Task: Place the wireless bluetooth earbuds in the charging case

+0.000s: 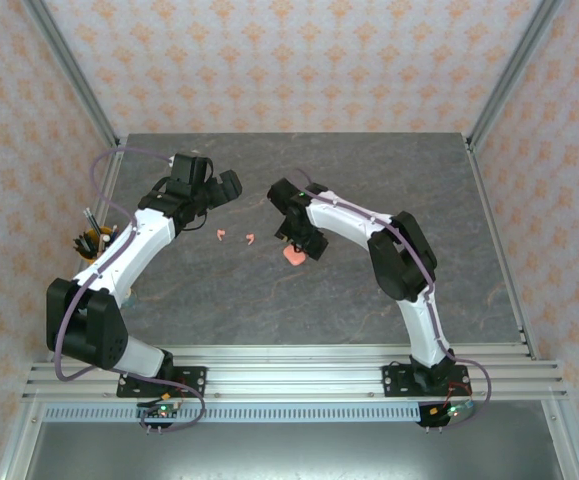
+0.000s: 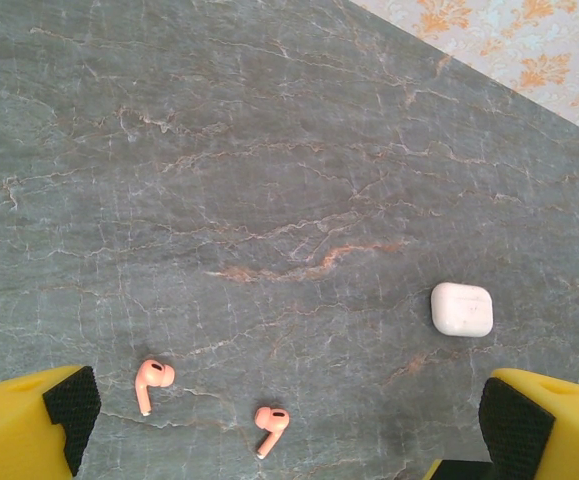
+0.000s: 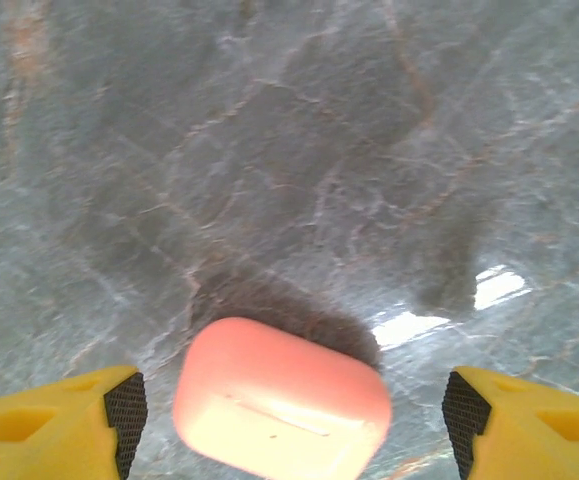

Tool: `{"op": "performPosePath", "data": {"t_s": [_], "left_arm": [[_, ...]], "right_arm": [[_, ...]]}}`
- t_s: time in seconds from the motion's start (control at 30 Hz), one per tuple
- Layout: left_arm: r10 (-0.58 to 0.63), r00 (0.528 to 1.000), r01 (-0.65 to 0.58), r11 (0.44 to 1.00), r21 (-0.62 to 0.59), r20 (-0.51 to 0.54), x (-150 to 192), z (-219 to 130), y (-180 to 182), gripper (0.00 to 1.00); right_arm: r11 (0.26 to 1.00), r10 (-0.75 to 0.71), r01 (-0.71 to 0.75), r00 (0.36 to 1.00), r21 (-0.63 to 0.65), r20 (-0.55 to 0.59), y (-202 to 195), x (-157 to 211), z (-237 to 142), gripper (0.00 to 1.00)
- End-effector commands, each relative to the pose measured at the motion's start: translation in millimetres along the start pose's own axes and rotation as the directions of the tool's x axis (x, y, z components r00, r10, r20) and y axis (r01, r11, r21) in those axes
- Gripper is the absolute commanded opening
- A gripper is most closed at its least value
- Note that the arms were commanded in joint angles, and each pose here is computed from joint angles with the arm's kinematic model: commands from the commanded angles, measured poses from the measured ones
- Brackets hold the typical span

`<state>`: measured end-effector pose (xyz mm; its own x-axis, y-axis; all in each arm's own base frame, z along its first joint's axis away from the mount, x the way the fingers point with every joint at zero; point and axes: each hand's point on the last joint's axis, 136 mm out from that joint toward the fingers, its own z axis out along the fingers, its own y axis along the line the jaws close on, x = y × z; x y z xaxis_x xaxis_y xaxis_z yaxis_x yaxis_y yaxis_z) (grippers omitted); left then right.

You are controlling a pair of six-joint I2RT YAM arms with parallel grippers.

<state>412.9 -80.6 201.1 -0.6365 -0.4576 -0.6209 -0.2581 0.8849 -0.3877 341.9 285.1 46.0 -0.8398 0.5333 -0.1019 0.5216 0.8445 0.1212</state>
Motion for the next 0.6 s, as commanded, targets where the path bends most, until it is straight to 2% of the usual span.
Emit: {"op": "performPosePath", "data": {"t_s": [0.0,0.33,0.57], "left_arm": [[-0.01,1.0,0.01,1.0,-0.01,0.012,-4,0,1,1.0],[-0.015,1.0,0.015,1.0,-0.002,0.015,-6,3,-2,1.0],[-0.024,1.0,0.024,1.0,0.006,0.015,-5,5,-3,1.0]], "right_arm": [[0.997,0.065,-0.066,0.998,0.049,0.021,-16,1,-9,0.81],[0.988,0.151,-0.152,0.987,-0.017,-0.058,7,17,-8,0.84],[0.979,0.203,-0.203,0.976,0.009,-0.071,11,18,4,0.84]]}}
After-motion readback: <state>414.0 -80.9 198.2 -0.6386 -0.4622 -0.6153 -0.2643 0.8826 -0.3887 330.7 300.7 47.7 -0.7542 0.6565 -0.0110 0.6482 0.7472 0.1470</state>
